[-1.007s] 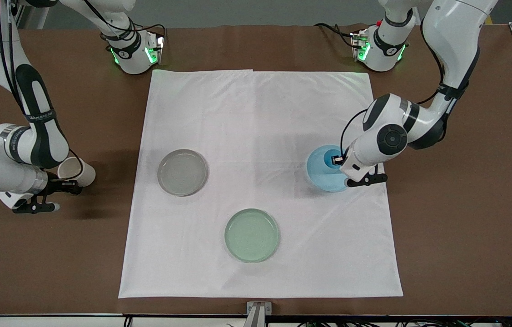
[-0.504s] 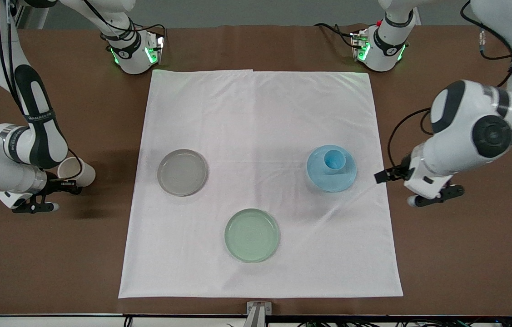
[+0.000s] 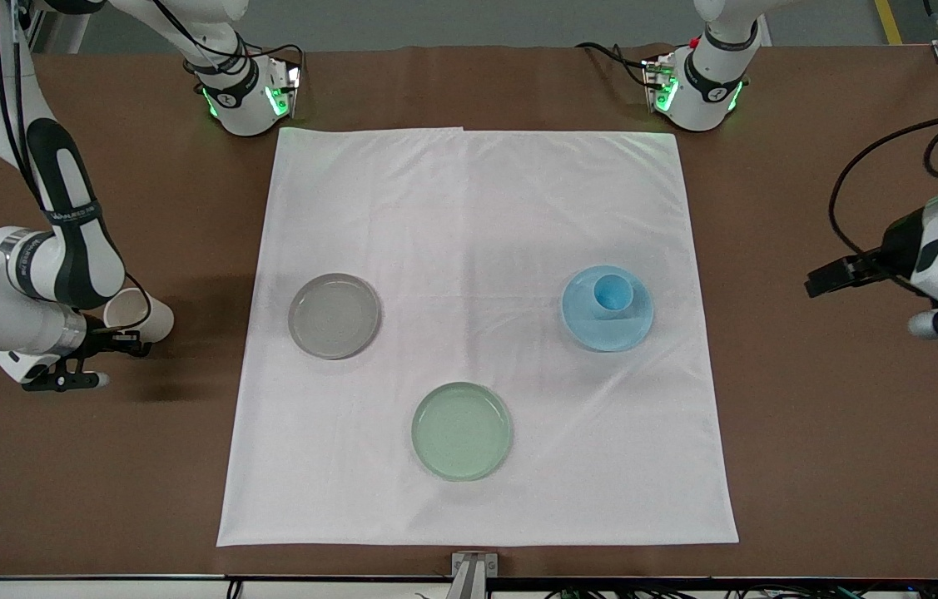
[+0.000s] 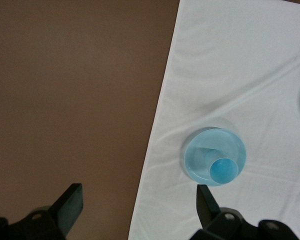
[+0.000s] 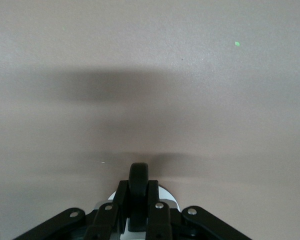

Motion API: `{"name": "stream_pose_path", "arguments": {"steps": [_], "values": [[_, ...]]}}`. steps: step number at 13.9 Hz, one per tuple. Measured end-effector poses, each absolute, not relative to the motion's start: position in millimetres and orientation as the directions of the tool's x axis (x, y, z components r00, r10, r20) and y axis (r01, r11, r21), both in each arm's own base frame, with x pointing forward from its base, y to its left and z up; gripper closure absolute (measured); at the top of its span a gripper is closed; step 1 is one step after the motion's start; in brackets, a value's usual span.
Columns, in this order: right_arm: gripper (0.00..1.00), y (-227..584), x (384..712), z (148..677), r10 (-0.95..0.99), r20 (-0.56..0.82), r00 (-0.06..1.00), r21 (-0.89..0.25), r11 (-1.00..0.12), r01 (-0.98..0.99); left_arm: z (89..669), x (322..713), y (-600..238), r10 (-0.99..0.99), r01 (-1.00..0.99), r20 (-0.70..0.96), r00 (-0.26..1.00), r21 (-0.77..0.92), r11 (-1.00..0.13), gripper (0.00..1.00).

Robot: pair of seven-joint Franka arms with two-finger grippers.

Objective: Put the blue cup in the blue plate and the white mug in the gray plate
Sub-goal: 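Open the left gripper and lift it away from the blue cup, then carry the white mug over the gray plate with the right gripper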

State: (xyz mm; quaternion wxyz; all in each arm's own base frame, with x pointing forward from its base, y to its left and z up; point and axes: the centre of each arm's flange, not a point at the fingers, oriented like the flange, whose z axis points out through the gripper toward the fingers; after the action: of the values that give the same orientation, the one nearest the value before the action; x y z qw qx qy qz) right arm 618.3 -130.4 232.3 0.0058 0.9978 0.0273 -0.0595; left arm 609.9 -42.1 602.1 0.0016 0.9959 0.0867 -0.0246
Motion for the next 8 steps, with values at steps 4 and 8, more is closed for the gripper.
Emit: {"name": "stream_pose_path", "arguments": {"steps": [4, 8], "values": [[0.81, -98, 636, 284, 0.095, -0.159, 0.983, -0.015, -0.995, 0.094, 637, 581, -36, 0.082, 0.08, -0.042, 0.996, -0.053, -0.995, 0.0], [0.81, -8, 643, 328, 0.089, -0.139, 0.986, -0.002, -0.996, 0.09, 646, 552, -45, 0.069, 0.065, -0.063, 0.996, -0.067, -0.996, 0.0]]}}
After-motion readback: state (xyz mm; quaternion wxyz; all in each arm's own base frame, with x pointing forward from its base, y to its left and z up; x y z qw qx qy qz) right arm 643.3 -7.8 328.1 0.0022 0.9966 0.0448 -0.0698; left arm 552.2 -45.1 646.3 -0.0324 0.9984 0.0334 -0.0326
